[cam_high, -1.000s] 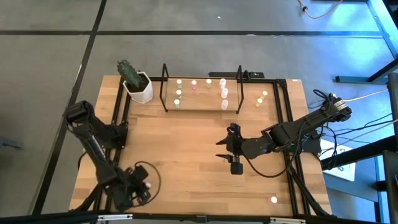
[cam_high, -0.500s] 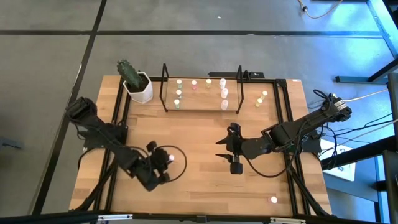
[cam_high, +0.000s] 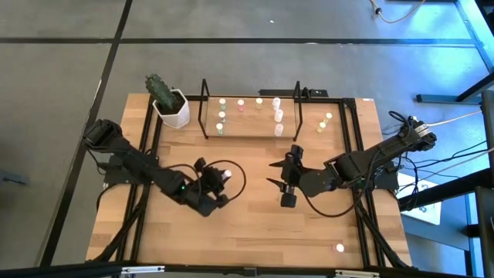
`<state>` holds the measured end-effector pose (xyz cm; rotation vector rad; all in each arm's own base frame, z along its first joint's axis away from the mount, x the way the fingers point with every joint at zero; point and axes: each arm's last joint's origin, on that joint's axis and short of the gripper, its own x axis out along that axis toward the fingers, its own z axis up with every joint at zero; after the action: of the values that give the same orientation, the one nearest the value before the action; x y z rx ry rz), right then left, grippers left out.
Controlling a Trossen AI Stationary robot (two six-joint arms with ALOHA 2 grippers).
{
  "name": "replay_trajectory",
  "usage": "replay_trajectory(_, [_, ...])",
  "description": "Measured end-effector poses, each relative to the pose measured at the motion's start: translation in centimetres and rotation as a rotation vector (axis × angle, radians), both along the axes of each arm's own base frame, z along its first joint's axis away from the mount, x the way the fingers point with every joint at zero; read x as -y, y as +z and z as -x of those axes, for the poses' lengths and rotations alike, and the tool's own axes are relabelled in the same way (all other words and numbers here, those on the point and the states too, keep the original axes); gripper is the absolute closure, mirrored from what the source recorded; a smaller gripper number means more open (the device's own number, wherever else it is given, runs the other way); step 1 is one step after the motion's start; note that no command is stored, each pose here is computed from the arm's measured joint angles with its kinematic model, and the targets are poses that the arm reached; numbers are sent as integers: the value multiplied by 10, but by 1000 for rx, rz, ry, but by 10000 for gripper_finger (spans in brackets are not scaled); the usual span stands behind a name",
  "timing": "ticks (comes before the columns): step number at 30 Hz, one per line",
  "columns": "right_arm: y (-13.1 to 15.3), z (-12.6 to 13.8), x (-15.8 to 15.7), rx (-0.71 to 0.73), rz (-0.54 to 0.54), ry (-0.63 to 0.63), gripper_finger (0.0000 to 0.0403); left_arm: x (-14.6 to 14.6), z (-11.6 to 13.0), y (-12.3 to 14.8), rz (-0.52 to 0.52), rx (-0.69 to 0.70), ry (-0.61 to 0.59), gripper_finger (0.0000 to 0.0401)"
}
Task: Pick and place medicine bottles onto shelf by color
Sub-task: Put the left pink pill bottle on the shelf aligned with the other pink pill bottle
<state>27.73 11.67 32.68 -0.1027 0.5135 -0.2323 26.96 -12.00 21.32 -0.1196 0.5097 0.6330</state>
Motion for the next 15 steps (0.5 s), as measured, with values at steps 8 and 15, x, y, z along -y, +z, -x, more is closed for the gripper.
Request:
replay_trajectory(8, [0, 0, 0, -1, -5, 5, 194, -9, -11, 5, -6, 43, 7, 317])
replay_trajectory(15, [0, 0, 0, 1, -6, 6, 194, -6, -26, -3, 37, 58, -63, 317])
